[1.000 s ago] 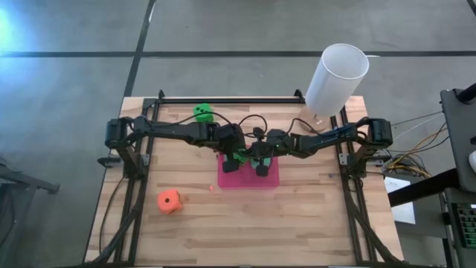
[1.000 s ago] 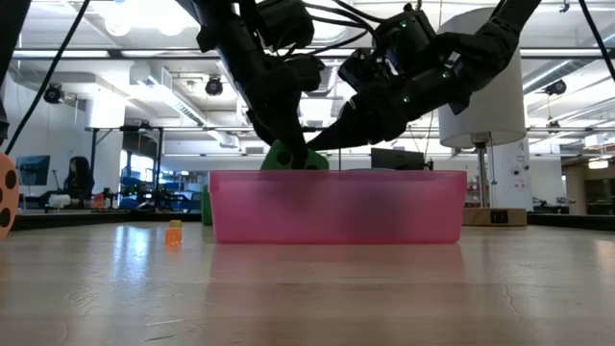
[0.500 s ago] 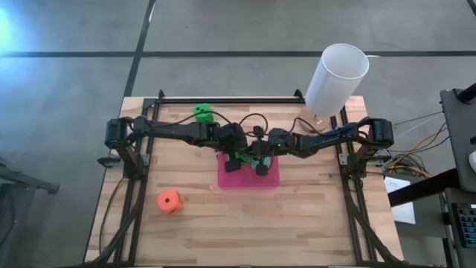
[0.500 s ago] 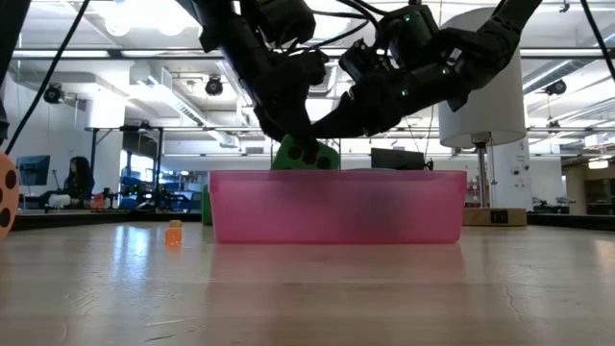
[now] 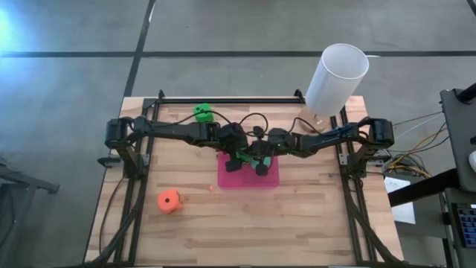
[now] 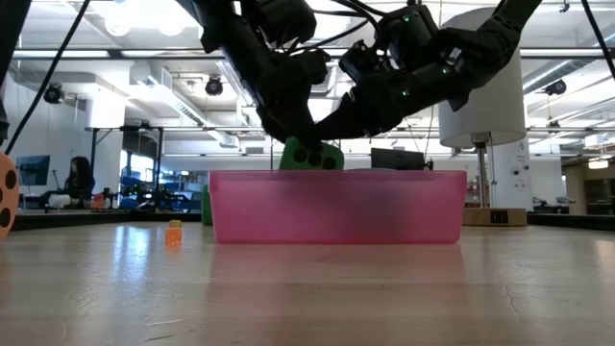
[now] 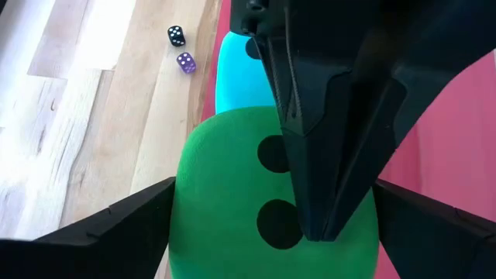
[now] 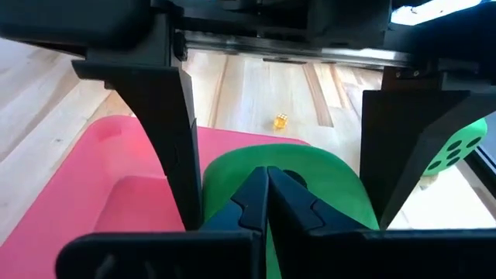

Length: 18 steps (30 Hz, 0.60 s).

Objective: Pick & Place Dice
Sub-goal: Put the bottom large green die into the pink bin, then put the large die into the pink bin

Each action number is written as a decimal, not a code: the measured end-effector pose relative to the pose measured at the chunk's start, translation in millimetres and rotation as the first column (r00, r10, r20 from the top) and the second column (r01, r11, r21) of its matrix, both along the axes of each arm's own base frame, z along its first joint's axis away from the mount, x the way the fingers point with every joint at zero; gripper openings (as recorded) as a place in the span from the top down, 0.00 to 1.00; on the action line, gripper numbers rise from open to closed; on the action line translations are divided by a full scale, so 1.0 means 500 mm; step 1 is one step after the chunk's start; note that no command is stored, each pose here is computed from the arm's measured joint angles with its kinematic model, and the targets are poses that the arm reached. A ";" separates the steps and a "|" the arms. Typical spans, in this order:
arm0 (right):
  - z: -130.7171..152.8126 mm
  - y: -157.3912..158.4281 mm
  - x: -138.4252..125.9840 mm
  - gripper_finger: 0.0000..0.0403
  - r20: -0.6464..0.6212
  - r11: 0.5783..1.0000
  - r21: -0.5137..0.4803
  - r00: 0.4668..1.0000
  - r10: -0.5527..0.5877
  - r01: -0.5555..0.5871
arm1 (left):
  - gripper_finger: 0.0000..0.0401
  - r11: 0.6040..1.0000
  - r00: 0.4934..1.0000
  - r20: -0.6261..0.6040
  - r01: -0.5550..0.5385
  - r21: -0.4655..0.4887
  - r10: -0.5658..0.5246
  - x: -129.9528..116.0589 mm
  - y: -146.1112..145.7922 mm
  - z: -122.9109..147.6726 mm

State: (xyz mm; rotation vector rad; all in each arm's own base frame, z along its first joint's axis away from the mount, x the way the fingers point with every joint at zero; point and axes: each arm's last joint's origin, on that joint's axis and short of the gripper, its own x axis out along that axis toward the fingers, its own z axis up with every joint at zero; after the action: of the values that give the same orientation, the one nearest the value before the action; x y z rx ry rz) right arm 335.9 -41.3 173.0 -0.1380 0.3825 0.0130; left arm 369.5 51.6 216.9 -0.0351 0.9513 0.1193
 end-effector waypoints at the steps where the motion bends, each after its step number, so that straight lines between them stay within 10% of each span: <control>1: -0.001 0.000 0.000 0.98 -0.006 1.000 0.001 1.000 -0.001 0.001 | 0.00 1.000 1.000 0.000 0.000 0.000 0.000 0.000 0.000 0.000; 18: -0.004 -0.001 -0.008 0.98 -0.054 1.000 0.011 0.998 -0.011 0.011 | 0.01 1.000 1.000 -0.026 0.010 0.004 -0.010 -0.008 -0.001 0.004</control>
State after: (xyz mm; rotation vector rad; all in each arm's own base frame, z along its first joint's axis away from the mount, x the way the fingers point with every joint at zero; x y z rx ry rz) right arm 331.8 -41.9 171.0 -0.1245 0.4371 0.0080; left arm 365.6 51.2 218.8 -0.0253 0.9770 0.1125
